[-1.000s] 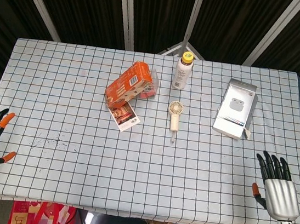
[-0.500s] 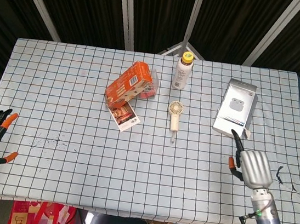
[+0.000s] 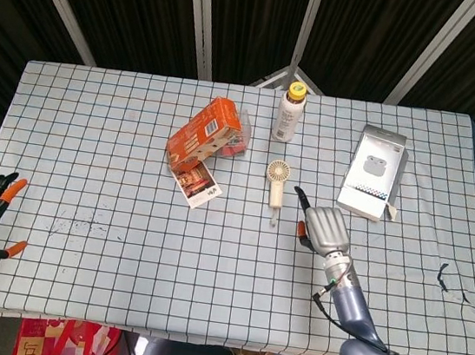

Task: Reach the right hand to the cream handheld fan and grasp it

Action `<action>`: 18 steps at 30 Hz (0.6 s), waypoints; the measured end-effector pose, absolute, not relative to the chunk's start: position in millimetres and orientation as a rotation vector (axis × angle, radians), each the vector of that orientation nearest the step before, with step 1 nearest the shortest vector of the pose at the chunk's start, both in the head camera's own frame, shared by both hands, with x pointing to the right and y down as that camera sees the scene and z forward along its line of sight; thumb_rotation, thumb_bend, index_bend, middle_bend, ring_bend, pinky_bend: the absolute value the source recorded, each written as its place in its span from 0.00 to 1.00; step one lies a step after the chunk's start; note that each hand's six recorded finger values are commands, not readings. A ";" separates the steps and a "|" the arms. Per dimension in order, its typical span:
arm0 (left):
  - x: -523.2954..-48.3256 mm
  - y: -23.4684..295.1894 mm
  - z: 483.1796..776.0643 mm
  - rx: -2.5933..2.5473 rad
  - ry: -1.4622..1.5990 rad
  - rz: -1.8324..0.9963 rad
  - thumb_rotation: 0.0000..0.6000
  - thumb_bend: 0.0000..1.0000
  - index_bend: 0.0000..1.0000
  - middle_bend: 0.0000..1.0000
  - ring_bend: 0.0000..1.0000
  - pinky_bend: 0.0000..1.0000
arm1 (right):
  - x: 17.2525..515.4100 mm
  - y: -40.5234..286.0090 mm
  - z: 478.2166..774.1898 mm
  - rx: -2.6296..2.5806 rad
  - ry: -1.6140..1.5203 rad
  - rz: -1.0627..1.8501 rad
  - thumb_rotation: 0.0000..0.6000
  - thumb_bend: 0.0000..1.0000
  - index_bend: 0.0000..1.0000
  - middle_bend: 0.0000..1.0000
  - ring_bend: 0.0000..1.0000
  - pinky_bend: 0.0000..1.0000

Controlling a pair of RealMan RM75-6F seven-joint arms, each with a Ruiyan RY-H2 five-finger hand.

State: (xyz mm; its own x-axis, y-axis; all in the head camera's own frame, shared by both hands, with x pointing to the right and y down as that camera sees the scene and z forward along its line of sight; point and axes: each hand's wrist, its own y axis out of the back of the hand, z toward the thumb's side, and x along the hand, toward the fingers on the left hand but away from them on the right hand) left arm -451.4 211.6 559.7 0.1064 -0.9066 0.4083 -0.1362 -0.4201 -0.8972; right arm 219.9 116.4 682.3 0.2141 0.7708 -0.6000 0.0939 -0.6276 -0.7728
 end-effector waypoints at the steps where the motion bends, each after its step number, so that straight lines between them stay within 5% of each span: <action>1: -452.3 211.2 559.5 -1.678 1.033 -1.381 1.00 0.04 0.00 0.00 0.00 0.00 | 214.0 114.3 687.6 -1.897 -0.792 1.457 1.00 0.66 0.00 0.81 0.91 0.91; 18: -459.2 210.6 557.2 -1.701 1.053 -1.393 1.00 0.04 0.00 0.00 0.00 0.00 | 183.5 99.0 732.0 -1.929 -0.772 1.539 1.00 0.66 0.00 0.81 0.91 0.91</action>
